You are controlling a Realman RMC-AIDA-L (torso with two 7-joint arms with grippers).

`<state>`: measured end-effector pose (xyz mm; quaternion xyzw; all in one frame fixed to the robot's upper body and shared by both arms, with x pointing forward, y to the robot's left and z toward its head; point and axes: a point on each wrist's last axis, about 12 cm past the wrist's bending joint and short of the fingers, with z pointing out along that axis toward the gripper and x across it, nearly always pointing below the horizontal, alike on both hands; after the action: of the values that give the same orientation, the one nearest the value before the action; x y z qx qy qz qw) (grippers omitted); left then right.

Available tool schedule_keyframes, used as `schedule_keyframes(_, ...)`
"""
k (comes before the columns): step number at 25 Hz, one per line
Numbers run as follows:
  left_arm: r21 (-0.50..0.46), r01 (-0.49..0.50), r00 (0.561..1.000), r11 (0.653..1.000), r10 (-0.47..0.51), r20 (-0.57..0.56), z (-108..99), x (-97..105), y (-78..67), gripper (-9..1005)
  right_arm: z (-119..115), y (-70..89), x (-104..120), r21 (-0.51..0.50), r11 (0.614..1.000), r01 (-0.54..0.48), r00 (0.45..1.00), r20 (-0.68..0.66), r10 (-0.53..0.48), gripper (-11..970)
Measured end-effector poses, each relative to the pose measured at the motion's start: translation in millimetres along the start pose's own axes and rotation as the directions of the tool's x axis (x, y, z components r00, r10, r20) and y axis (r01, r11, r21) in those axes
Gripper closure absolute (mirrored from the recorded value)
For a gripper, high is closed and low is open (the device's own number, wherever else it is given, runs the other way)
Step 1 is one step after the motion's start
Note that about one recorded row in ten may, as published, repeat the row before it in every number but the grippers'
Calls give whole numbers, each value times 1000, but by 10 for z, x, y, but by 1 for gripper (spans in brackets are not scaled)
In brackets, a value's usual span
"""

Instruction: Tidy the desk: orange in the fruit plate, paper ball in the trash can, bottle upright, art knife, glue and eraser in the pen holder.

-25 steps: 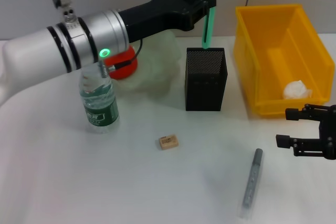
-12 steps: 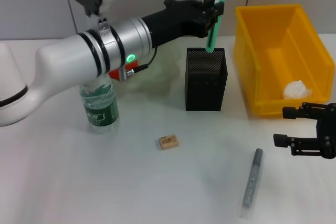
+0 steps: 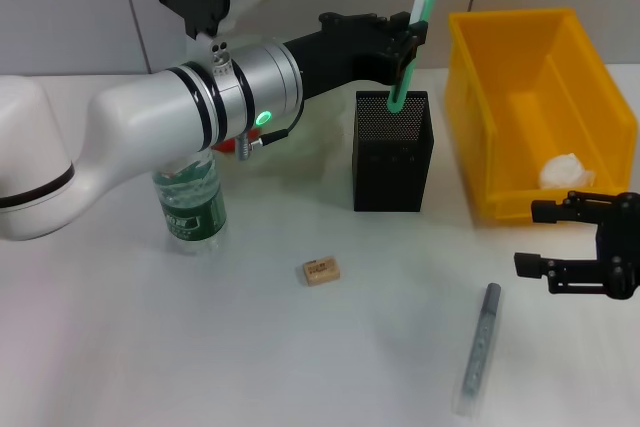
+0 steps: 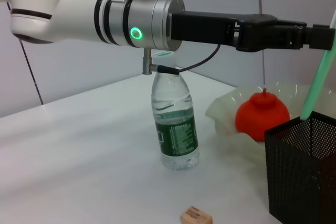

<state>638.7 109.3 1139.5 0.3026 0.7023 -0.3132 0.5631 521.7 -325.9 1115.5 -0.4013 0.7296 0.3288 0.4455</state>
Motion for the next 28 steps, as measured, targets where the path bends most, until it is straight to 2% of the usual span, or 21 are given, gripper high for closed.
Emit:
schedule_keyframes(3,-6,-42,999,999,42,-6,-5,17,3,815,4,-7,-5,1,1000,1,1000,0,-1,182)
schedule_keyframes(12,-61,-57,998,996,55,-38,27,101,5,815,25,-22,-16,5,1000,1,1000,2,-1,182)
schedule_keyframes(15,-59,-54,998,997,52,-37,23,105,2,643,32,-28,-19,8,1000,2,1000,0,-2,182)
schedule_keyframes(19,-50,-49,998,998,48,-31,10,112,-8,480,39,-36,-20,11,1000,3,1000,-4,-3,182)
schedule_keyframes(23,80,-32,998,996,28,49,-162,107,-101,310,43,-41,-30,11,1000,-6,1000,-7,6,182)
schedule_keyframes(24,80,-32,998,996,28,49,-162,107,-101,267,42,-44,-43,11,1000,-6,1000,-8,6,182)
schedule_keyframes(26,169,-54,992,984,34,119,-379,66,-142,181,29,-51,-84,12,1000,-8,1000,-11,9,182)
schedule_keyframes(27,214,-80,987,974,47,155,-567,43,-145,177,23,-55,-115,12,1000,-6,1000,-15,6,182)
schedule_keyframes(28,227,-89,986,970,52,161,-643,50,-145,173,25,-56,-144,8,1000,-6,1000,-20,6,182)
